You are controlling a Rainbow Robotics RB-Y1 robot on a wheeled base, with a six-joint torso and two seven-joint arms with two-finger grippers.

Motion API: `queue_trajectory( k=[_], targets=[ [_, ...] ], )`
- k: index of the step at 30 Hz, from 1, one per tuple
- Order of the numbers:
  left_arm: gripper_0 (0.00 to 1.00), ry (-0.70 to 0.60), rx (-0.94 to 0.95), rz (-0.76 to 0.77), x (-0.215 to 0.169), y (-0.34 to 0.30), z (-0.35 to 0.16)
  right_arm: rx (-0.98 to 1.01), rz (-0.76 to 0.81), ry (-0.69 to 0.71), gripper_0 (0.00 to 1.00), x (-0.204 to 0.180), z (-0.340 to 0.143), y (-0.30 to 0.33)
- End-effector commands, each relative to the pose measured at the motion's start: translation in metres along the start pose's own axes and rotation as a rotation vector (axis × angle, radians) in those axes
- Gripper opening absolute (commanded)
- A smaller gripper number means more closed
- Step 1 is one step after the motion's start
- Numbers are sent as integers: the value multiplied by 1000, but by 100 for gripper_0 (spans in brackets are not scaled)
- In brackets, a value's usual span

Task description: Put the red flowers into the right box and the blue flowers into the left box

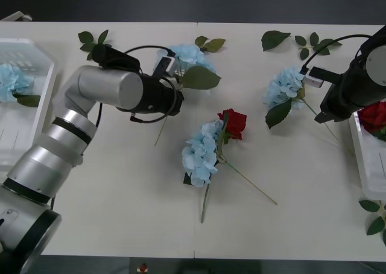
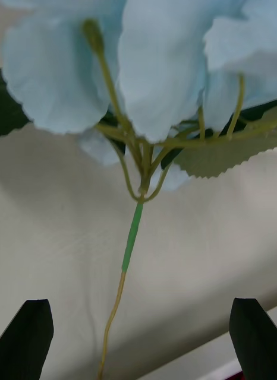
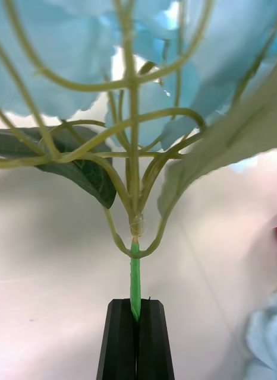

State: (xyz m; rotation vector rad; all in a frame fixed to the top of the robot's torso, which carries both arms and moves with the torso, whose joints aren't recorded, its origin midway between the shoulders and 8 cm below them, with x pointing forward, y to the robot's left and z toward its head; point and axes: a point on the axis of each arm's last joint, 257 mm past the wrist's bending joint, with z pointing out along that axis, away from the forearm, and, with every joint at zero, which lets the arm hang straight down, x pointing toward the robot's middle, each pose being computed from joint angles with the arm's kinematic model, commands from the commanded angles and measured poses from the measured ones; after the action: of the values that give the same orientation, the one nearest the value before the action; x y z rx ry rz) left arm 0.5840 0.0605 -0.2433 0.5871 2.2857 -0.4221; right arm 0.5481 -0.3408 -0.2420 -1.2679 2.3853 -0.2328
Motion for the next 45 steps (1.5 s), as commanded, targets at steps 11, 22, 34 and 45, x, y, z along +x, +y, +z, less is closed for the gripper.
queue_trajectory(
  k=[11,22,34,45],
  targets=[
    [0,-166,-192,-79,-85,168,-241,9,104,-45,86,-10,33,-4],
    [0,-213,-660,-192,-26,337,-420,2,151,-79,65,-22,58,6],
    [0,-145,-886,-261,92,428,-433,-13,182,-110,0,-29,52,4],
    [0,-154,-905,-250,132,452,-389,-262,426,-294,0,-59,-29,1]
  ],
)
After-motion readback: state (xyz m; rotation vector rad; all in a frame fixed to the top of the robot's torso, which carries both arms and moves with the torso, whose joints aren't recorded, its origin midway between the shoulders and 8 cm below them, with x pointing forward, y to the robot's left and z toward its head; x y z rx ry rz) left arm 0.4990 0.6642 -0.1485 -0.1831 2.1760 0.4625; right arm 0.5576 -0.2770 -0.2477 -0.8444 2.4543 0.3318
